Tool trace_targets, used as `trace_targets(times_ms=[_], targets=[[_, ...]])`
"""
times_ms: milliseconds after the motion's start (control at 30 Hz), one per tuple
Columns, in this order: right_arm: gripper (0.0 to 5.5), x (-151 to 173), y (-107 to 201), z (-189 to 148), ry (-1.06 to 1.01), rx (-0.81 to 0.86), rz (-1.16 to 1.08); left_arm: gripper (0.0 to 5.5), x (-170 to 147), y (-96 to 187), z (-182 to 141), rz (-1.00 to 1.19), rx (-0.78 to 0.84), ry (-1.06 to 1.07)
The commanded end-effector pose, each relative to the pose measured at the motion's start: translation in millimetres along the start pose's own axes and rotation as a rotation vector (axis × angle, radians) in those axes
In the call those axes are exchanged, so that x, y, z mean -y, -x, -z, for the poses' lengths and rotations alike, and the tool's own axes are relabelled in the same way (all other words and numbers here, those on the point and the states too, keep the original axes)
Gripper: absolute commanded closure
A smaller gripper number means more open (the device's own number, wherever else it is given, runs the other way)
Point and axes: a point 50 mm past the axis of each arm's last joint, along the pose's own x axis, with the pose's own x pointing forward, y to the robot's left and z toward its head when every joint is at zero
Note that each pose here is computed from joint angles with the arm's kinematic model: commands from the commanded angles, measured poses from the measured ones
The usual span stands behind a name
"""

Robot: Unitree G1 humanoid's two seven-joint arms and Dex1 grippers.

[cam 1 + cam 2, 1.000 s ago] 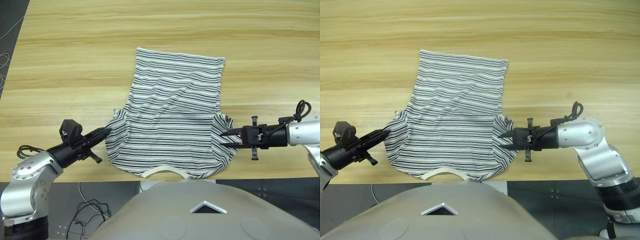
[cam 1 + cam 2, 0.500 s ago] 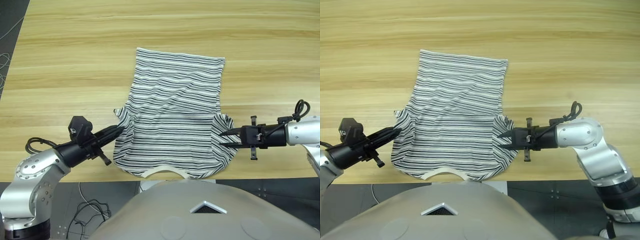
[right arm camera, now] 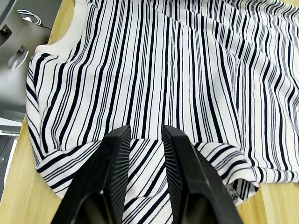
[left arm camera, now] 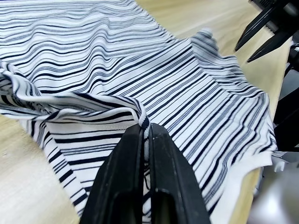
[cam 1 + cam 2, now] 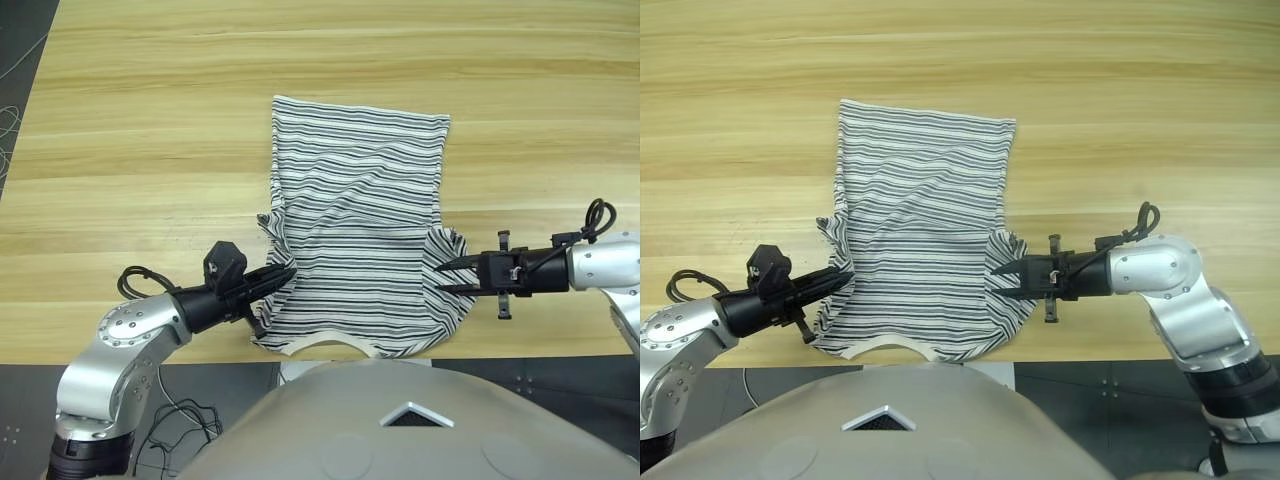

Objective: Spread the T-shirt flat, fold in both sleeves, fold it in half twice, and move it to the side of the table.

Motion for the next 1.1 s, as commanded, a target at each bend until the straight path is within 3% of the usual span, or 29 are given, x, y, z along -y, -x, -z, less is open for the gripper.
trace_targets(times_ms=[33, 167, 633, 733, 833, 933, 1100], targets=[[4.29, 1, -1, -2, 0.01, 0.006, 0.01, 5.38, -5, -9, -3, -0.031, -0.016, -0.018], [4.29, 2, -2, -3, 0.01, 0.012, 0.013, 4.99, -4, -16, -4, -0.016, -0.002, 0.001], [4.29, 25, 13, -6, -0.002, 0.009, 0.107, 2.8, 18, -14, -7, 0.129, 0.013, -0.033], [4.29, 49, 43, 1, -0.25, 0.064, 0.255, 2.77, 7, -6, -32, 0.067, 0.21, -0.05], [4.05, 52, 70, 22, -0.503, 0.049, 0.229, 2.75, -5, 8, -50, -0.024, 0.343, -0.078], [3.42, 43, 73, 43, -0.582, -0.055, 0.149, 2.75, -13, 15, -48, -0.113, 0.334, -0.095], [3.42, 34, 64, 61, -0.723, -0.046, 0.085, 2.75, -11, 15, -40, -0.146, 0.309, -0.064]])
